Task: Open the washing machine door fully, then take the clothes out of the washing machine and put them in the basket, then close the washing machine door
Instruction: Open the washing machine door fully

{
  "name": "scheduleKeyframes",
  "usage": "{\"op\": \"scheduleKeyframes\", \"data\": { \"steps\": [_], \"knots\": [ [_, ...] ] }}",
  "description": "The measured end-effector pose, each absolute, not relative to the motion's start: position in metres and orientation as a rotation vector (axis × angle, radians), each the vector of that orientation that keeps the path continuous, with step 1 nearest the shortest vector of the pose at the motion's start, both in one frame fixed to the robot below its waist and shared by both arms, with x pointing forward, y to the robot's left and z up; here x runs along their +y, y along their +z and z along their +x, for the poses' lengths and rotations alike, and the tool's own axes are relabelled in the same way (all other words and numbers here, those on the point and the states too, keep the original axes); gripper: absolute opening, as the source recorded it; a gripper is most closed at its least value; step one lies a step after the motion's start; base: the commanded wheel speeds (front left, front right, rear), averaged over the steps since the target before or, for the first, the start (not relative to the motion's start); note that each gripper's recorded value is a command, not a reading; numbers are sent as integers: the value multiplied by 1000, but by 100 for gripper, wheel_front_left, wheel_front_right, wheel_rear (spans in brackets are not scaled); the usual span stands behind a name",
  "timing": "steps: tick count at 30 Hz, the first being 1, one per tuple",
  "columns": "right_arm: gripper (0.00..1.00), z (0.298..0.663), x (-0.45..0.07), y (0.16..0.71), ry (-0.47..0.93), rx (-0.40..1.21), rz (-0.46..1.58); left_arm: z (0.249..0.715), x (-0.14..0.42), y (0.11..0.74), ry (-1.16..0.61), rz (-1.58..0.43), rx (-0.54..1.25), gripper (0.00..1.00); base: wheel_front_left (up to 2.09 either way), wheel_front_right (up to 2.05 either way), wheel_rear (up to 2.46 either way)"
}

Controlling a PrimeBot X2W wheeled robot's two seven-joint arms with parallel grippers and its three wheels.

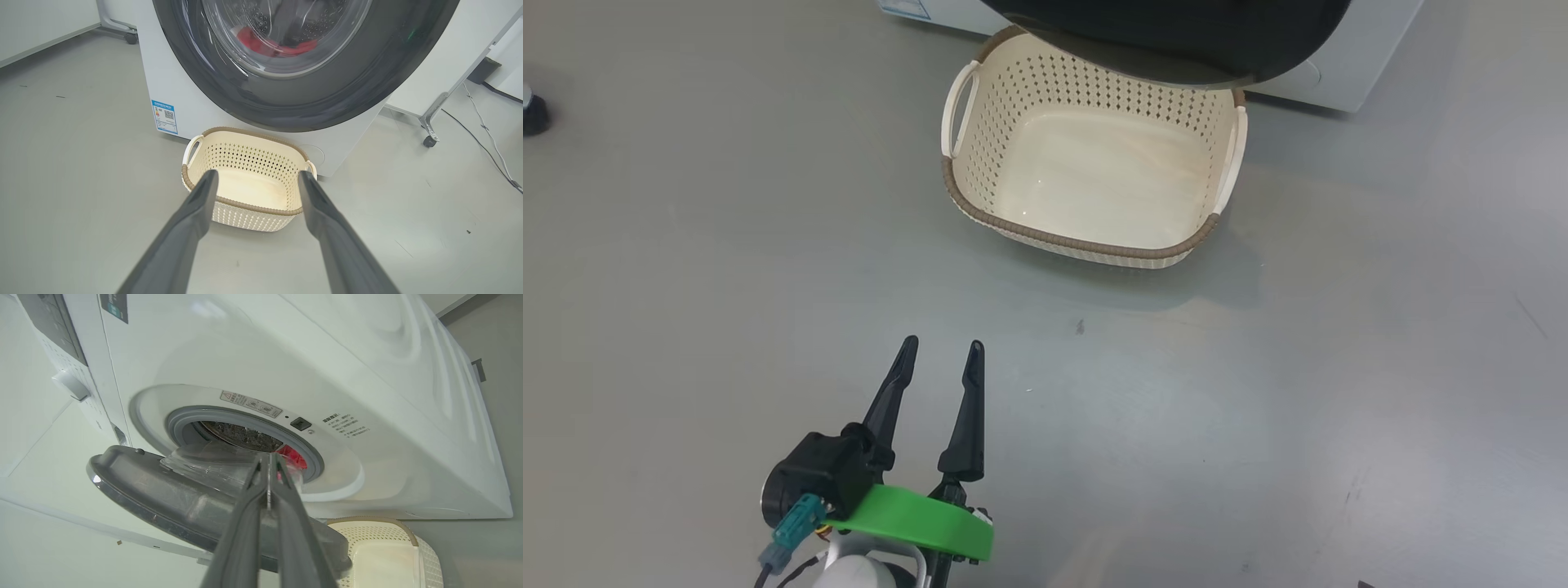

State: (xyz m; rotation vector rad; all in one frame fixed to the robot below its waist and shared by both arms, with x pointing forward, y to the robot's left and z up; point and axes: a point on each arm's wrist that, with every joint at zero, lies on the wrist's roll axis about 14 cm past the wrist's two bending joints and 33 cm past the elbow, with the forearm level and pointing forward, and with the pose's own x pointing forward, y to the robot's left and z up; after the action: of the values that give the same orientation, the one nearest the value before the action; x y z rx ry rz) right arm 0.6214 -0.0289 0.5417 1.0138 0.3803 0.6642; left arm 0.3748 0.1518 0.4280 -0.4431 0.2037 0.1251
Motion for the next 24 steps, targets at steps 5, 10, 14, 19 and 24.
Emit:
{"op": "scheduleKeyframes", "data": {
  "steps": [5, 10, 14, 19, 24],
  "knots": [
    [0, 630, -10, 531, 668, 486, 1079, 373, 153, 425, 135, -447, 216, 100, 0, 0, 0],
    [0, 628, 14, 525, 724, 583, 1164, 371, 158, 424, 156, -452, 219, 100, 0, 0, 0],
    [0, 626, 30, 519, 758, 658, 1214, 368, 160, 424, 167, -449, 223, 100, 0, 0, 0],
    [0, 626, 49, 528, 820, 693, 1243, 367, 166, 424, 186, -443, 220, 100, 0, 0, 0],
    [0, 625, 55, 516, 828, 752, 1214, 367, 166, 423, 191, -444, 222, 100, 0, 0, 0]
  ]
}}
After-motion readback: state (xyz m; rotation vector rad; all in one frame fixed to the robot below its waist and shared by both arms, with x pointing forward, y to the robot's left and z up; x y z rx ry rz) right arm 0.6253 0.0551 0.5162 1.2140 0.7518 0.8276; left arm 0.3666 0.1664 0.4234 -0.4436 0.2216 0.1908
